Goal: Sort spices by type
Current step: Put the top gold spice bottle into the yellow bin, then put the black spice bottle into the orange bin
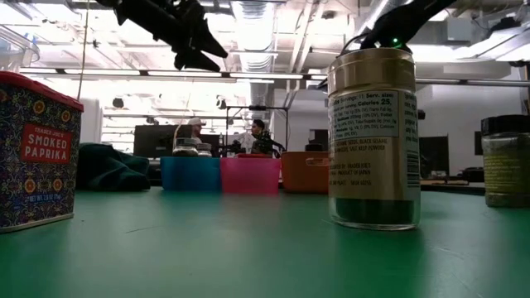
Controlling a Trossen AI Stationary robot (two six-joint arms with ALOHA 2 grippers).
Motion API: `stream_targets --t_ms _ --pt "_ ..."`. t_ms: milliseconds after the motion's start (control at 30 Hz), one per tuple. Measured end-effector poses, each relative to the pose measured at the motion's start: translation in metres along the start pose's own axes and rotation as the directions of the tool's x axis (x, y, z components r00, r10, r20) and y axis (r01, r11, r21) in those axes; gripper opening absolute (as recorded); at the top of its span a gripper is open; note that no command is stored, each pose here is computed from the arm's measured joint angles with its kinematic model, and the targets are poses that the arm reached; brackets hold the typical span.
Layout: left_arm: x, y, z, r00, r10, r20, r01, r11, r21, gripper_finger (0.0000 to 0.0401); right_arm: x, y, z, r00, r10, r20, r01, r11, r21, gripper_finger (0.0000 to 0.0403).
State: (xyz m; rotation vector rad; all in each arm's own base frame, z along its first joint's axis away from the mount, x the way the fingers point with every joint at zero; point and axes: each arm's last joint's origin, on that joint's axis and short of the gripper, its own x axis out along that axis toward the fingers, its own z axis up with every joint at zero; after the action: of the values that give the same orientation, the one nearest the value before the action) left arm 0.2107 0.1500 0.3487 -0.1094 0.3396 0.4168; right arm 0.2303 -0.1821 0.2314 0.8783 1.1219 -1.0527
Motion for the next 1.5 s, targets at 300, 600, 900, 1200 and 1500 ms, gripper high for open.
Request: stream_targets --t_ms 300,600,900,1200,1500 --pt "0.0 0.0 -0.001 1.0 -0.005 -0.009 0.005 0.999 -0.053 0.0295 -0.031 -0.006 0.002 0.998 0.055 0.044 -0.056 0.998 0.013 0.0366" --pt "-0.001 -0.024 0.008 0.994 -0.109 -0.004 0.108 0.992 -0.061 0.0295 -0.099 -0.009 -0.025 0.979 0.097 0.181 -0.097 0.995 -0.007 0.0367" --pt "-0.003 -0.07 0.007 0.981 -0.181 -0.074 0.175 0.981 -0.08 0.0295 -0.12 0.023 -0.091 0.971 0.193 0.143 -0.171 0.974 -0.148 0.0361" --pt "-0.01 -0.109 -0.009 0.945 -0.248 -0.212 0.225 0.966 -0.127 0.0295 -0.115 0.043 -0.156 1.0 0.019 -0.022 -0.023 0.976 -0.216 0.036" --pt "-0.01 -0.126 -0.01 0.955 -0.224 -0.194 0.208 0.973 -0.097 0.0295 -0.126 0.039 -0.188 1.0 0.005 -0.012 -0.007 0.976 -0.216 0.0355"
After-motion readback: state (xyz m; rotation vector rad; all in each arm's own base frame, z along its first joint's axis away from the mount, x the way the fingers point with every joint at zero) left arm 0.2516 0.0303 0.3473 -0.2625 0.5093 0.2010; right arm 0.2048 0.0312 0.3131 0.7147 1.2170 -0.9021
